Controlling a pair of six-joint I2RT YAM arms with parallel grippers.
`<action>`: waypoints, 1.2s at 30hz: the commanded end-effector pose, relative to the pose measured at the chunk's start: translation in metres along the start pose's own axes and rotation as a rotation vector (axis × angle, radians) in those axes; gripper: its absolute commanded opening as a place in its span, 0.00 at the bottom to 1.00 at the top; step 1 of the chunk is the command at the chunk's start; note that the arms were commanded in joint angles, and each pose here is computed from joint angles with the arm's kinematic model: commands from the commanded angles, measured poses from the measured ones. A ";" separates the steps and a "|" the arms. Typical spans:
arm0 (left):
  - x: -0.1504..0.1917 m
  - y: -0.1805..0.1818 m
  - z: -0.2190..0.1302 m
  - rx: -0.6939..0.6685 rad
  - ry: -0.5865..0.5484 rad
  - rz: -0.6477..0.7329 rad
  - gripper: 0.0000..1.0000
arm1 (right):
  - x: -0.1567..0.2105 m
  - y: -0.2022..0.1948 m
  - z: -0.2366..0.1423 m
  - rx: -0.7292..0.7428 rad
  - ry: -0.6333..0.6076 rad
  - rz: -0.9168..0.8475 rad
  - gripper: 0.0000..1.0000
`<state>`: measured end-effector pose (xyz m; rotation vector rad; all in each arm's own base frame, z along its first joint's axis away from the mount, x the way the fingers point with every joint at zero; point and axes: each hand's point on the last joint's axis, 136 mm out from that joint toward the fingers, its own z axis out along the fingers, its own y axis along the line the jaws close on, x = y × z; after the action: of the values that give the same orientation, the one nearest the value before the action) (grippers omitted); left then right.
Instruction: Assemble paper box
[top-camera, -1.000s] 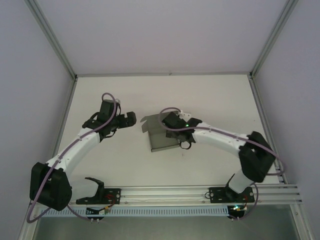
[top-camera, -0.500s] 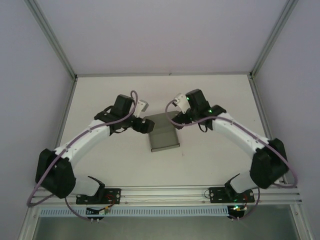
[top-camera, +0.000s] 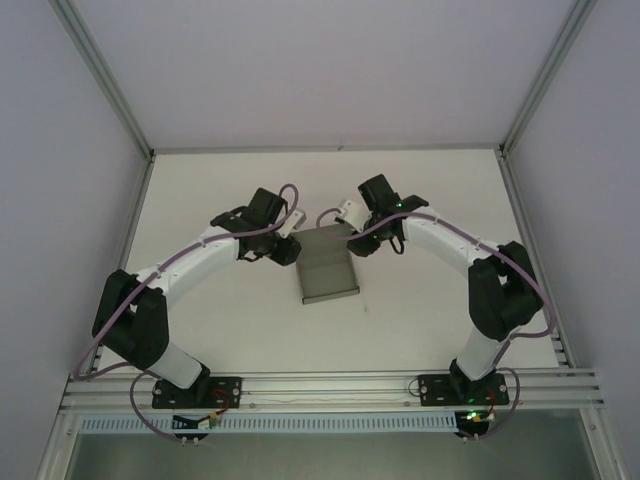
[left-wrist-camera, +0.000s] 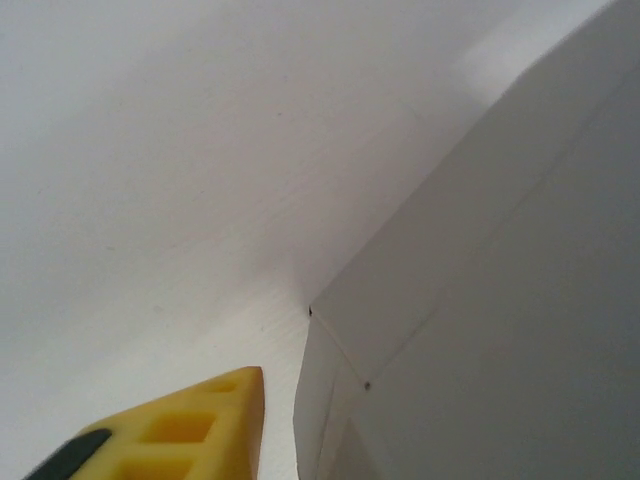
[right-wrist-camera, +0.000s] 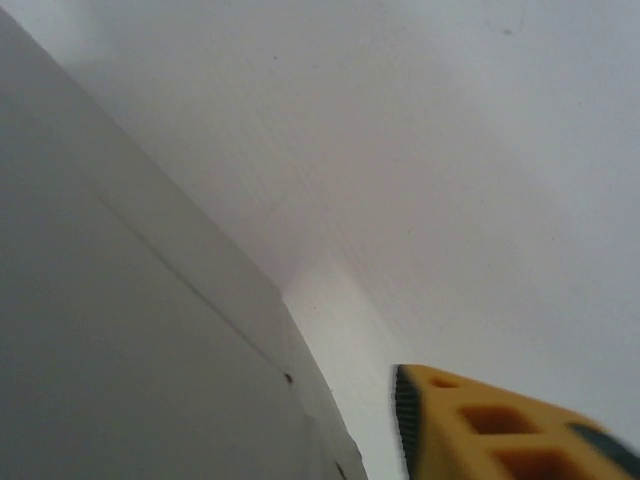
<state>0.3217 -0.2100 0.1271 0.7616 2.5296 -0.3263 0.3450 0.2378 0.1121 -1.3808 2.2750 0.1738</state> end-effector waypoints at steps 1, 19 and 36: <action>-0.007 0.004 -0.004 -0.048 0.001 0.008 0.20 | -0.004 -0.006 -0.001 0.018 0.001 0.000 0.32; -0.059 0.019 -0.007 -0.193 -0.131 -0.205 0.00 | -0.038 -0.018 -0.029 0.084 -0.149 0.438 0.02; -0.097 0.001 0.060 -0.109 -0.199 -0.501 0.00 | -0.070 -0.046 -0.005 0.241 -0.298 0.973 0.00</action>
<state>0.4199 -0.2536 0.1312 0.0769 2.4747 -0.3088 0.3873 0.2331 0.1220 -0.1215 2.5376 0.1685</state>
